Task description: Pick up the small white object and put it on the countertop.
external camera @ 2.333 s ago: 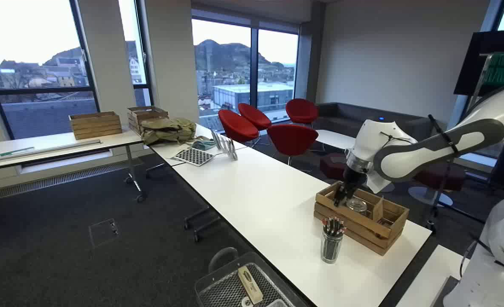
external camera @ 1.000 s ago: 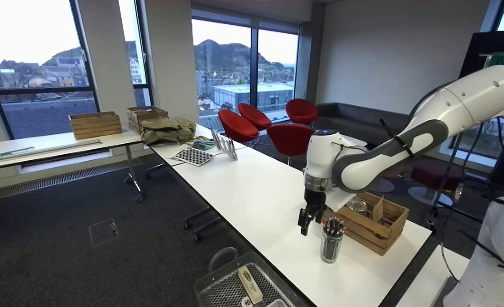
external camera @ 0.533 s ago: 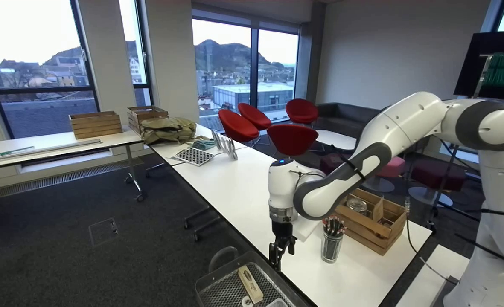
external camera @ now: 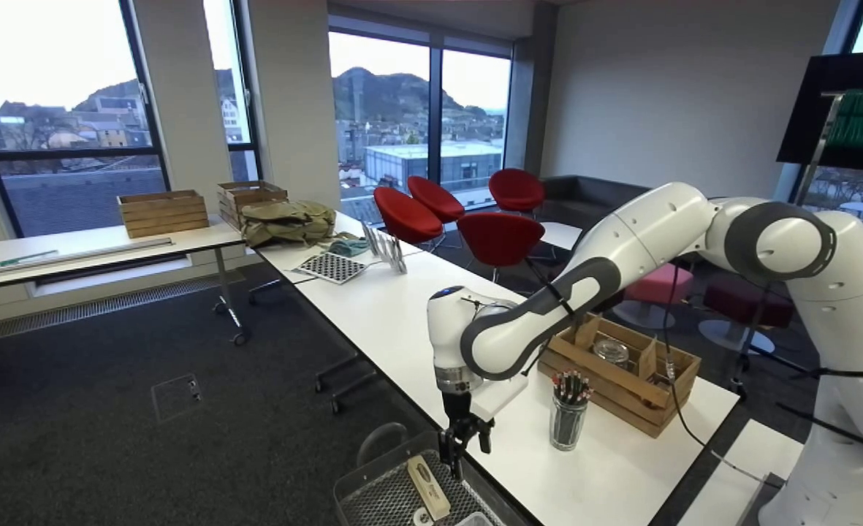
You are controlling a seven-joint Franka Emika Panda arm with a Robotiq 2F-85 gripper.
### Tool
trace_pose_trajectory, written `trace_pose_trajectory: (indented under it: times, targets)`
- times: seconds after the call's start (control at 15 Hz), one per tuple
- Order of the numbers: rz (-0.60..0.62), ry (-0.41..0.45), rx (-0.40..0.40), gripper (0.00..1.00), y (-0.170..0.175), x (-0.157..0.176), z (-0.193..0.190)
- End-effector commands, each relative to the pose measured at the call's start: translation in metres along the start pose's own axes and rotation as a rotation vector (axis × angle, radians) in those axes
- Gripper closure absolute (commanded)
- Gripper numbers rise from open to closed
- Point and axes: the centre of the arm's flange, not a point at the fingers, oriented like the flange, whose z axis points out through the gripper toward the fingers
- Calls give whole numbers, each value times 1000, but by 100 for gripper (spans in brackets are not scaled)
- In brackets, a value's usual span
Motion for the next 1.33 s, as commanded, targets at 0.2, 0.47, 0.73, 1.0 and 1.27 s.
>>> trace_pose_trajectory:
  times: [0.2, 0.47, 0.73, 1.0, 1.27]
  targets:
    - [-6, -2, -3, 0, -4, -2, 2]
    - [-95, 49, -24, 0, -13, 5, 8]
    - [-137, 101, -18, 0, -38, 23, 31]
    - [-71, 94, 57, 0, -49, 28, 59]
    - [16, 43, 107, 0, -45, 29, 86]
